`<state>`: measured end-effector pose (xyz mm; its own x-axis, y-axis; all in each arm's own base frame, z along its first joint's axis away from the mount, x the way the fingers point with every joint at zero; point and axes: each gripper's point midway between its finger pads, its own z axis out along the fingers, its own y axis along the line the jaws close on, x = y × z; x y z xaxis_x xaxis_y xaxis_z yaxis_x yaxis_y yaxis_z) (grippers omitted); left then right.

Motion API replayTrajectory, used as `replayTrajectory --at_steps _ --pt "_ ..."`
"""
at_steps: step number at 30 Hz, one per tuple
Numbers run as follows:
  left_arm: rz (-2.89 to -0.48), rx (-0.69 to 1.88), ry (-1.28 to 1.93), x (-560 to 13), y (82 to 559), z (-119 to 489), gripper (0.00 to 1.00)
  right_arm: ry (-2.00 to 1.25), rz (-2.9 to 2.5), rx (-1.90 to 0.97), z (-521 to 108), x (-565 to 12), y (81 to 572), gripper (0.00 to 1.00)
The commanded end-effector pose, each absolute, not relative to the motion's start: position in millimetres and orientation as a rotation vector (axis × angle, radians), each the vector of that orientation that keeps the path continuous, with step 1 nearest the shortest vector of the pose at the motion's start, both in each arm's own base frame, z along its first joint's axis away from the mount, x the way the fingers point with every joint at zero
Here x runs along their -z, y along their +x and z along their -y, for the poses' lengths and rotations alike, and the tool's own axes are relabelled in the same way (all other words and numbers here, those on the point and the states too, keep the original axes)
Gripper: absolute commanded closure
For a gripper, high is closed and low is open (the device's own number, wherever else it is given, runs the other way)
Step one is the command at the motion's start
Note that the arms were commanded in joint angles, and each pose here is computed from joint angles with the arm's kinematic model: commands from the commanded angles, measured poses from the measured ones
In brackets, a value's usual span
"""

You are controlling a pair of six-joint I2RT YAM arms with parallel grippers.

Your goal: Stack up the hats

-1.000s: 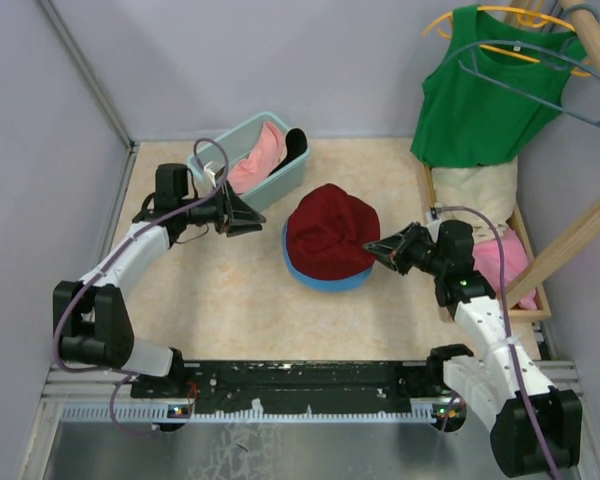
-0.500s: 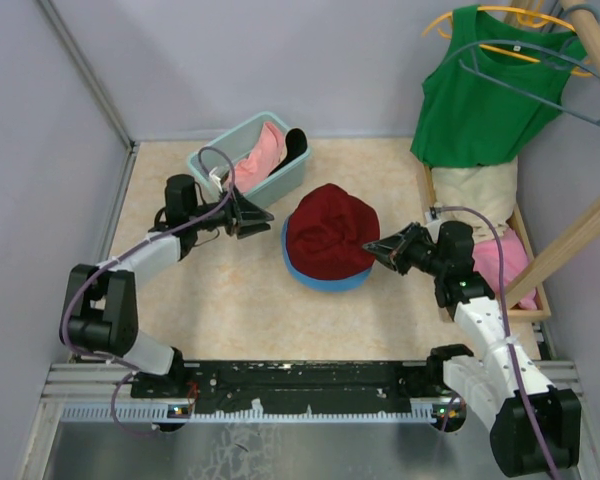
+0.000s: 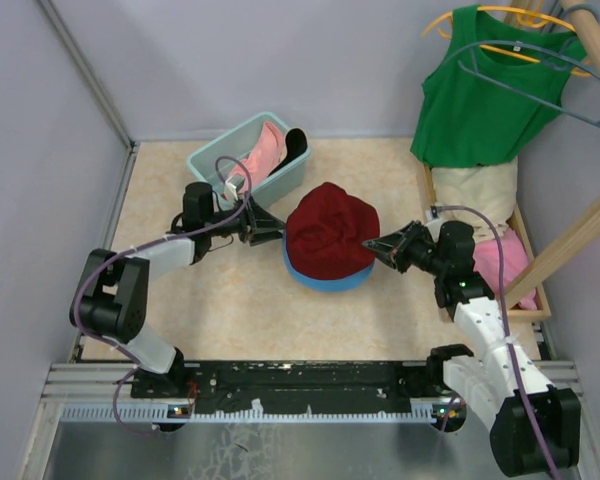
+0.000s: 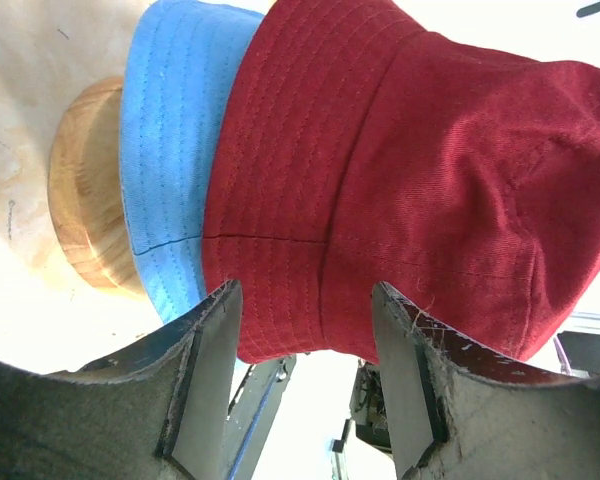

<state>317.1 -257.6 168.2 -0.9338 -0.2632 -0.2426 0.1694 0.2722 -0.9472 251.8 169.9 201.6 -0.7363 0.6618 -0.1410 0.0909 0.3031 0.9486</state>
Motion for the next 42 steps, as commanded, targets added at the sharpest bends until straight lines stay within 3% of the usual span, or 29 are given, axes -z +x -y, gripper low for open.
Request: replayTrajectory --at_steps 1,11,25,42 --pt "-2.185 1.667 -0.068 -155.6 319.4 260.7 0.39 0.62 -2.004 -1.483 -170.8 -215.6 255.6 1.0" --pt "-2.177 1.678 -0.113 -139.6 316.3 268.6 0.38 0.621 -2.001 -1.495 -171.5 -216.7 256.7 1.0" --pt "-2.01 1.884 -0.172 -155.1 297.6 275.9 0.36 0.671 -1.995 -1.523 -170.2 -203.3 255.5 1.0" --pt "-1.893 2.032 -0.231 -163.7 269.9 256.4 0.41 0.664 -2.028 -1.499 -170.1 -196.0 256.2 1.0"
